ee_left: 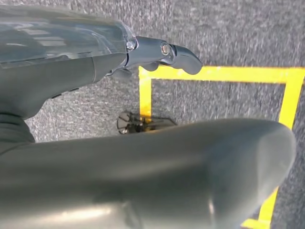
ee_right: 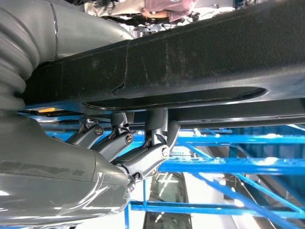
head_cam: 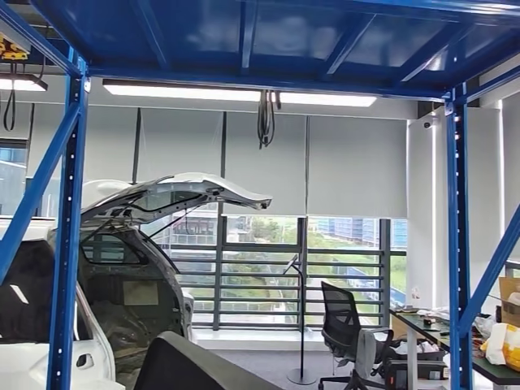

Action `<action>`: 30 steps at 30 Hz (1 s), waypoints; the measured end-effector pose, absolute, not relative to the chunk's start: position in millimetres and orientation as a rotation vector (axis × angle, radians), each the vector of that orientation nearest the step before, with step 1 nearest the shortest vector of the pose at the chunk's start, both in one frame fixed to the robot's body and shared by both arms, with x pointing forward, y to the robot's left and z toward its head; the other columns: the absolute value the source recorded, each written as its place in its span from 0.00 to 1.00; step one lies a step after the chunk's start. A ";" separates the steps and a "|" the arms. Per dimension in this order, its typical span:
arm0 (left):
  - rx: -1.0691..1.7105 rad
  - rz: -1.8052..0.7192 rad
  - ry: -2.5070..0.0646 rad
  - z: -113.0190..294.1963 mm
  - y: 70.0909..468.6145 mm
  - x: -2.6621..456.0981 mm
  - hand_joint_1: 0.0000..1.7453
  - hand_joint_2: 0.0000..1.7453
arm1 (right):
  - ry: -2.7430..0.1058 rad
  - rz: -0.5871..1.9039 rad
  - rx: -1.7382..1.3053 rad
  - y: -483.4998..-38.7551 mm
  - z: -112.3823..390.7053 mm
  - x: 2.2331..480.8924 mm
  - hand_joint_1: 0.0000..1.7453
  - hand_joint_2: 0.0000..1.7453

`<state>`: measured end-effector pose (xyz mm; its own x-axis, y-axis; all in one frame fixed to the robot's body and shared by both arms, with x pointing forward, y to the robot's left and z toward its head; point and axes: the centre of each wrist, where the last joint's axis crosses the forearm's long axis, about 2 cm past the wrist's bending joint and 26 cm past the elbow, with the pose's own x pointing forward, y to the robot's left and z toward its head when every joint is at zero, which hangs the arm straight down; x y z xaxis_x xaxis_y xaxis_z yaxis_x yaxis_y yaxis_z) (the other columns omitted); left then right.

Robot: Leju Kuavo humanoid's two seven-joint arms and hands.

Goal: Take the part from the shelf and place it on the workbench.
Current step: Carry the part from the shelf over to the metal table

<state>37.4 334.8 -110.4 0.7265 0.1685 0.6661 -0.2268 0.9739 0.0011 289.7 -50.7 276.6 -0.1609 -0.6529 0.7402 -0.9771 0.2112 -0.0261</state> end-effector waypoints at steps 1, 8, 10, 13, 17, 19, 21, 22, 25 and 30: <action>0.085 0.217 -0.725 -110.4 334.9 37.2 0.00 1.00 | -1.891 0.697 1.508 -50.5 276.9 289.6 1.00 1.00; 0.092 0.206 -0.723 -110.3 337.4 36.7 0.00 1.00 | -1.890 0.688 1.514 -49.2 276.0 288.3 1.00 1.00; 0.093 0.205 -0.724 -110.2 337.6 37.0 0.00 1.00 | -1.897 0.690 1.513 -49.4 276.2 288.5 1.00 1.00; 0.092 0.203 -0.729 -110.0 337.1 39.4 0.00 1.00 | -1.919 0.714 1.494 -49.5 277.0 288.8 1.00 1.00; 0.093 0.197 -0.729 -109.9 338.3 39.2 0.00 1.00 | -1.938 0.736 1.475 -50.3 277.0 289.5 1.00 1.00; 0.094 0.194 -0.731 -109.8 339.0 39.9 0.00 1.00 | -1.942 0.739 1.473 -50.8 277.3 290.1 1.00 1.00; 0.095 0.192 -0.730 -109.8 339.5 39.6 0.00 1.00 | -1.944 0.741 1.471 -51.2 277.0 290.3 1.00 1.00; 0.095 0.191 -0.730 -109.8 339.6 39.3 0.00 1.00 | -1.947 0.743 1.469 -51.5 276.7 290.4 1.00 1.00; 0.096 0.185 -0.728 -109.8 339.6 39.2 0.00 1.00 | -1.954 0.747 1.466 -51.7 276.6 290.5 1.00 1.00; 0.093 0.180 -0.727 -109.9 339.1 39.4 0.00 1.00 | -1.966 0.750 1.476 -50.6 280.6 289.9 1.00 1.00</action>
<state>39.4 339.1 -109.9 0.7323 0.1312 0.6682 -0.1960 0.9804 0.0222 289.9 -50.6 280.6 -0.2342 -0.6509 0.7222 -0.9665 0.2360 -0.1007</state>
